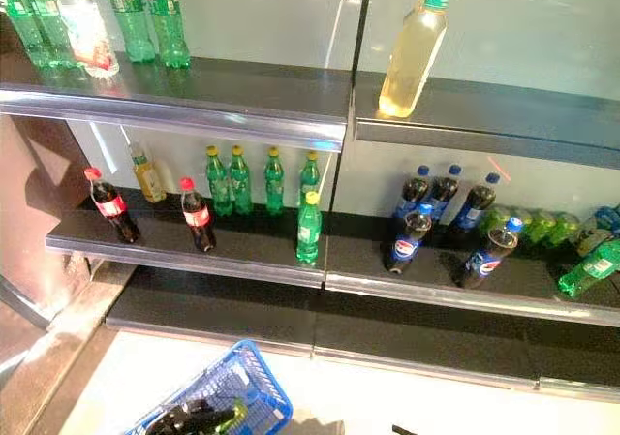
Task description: Pick up the drink and place into the basket.
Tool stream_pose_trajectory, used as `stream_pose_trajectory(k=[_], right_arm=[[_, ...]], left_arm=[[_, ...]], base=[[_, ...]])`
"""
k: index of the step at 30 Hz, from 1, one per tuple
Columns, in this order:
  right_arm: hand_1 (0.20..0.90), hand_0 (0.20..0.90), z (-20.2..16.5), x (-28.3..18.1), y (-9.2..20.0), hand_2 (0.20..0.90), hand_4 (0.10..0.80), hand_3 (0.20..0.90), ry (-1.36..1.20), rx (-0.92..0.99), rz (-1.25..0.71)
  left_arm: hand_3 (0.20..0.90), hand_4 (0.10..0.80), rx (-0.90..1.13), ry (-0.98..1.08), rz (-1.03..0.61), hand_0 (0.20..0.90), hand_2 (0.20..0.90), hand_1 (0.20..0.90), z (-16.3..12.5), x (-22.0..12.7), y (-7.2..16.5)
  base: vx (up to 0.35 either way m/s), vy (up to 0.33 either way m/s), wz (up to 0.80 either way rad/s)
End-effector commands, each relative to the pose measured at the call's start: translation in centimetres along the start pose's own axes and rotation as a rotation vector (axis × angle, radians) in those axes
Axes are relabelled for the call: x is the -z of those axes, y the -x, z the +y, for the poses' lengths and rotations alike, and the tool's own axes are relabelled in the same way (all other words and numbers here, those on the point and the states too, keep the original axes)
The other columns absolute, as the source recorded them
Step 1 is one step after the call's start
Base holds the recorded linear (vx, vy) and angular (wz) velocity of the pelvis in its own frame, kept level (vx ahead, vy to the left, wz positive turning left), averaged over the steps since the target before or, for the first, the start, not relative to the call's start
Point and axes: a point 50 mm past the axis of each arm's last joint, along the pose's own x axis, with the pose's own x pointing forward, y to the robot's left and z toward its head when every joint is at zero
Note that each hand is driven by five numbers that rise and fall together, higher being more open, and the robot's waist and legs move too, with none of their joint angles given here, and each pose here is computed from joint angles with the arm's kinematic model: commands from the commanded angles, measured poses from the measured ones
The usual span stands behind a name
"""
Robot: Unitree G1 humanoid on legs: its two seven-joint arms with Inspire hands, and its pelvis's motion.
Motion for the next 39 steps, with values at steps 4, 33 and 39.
stream_pose_trajectory(k=[4, 33, 39], right_arm=[[0.900, 0.900, -1.29, -2.67, -0.27, 0.900, 0.800, 0.900, 0.029, 0.031, -0.056], [0.900, 0.900, -1.38, -2.82, -0.27, 0.900, 0.800, 0.900, 0.002, 0.039, -0.064], [0.900, 0.900, -1.15, -3.08, -0.25, 0.900, 0.800, 0.900, 0.021, 0.009, -0.091]], left_arm=[[0.200, 0.100, -0.005, -0.154, -0.098, 0.300, 0.300, 0.300, 1.74, -3.34, 0.20], [0.200, 0.100, 0.007, -0.148, -0.097, 0.300, 0.300, 0.300, 1.60, -3.19, 0.18], [0.200, 0.100, -0.004, -0.140, -0.090, 0.300, 0.300, 0.300, 2.38, -2.42, 0.61]], base=[[0.000, 0.000, 0.00], [0.000, 0.000, 0.00], [-0.033, 0.043, -0.19]])
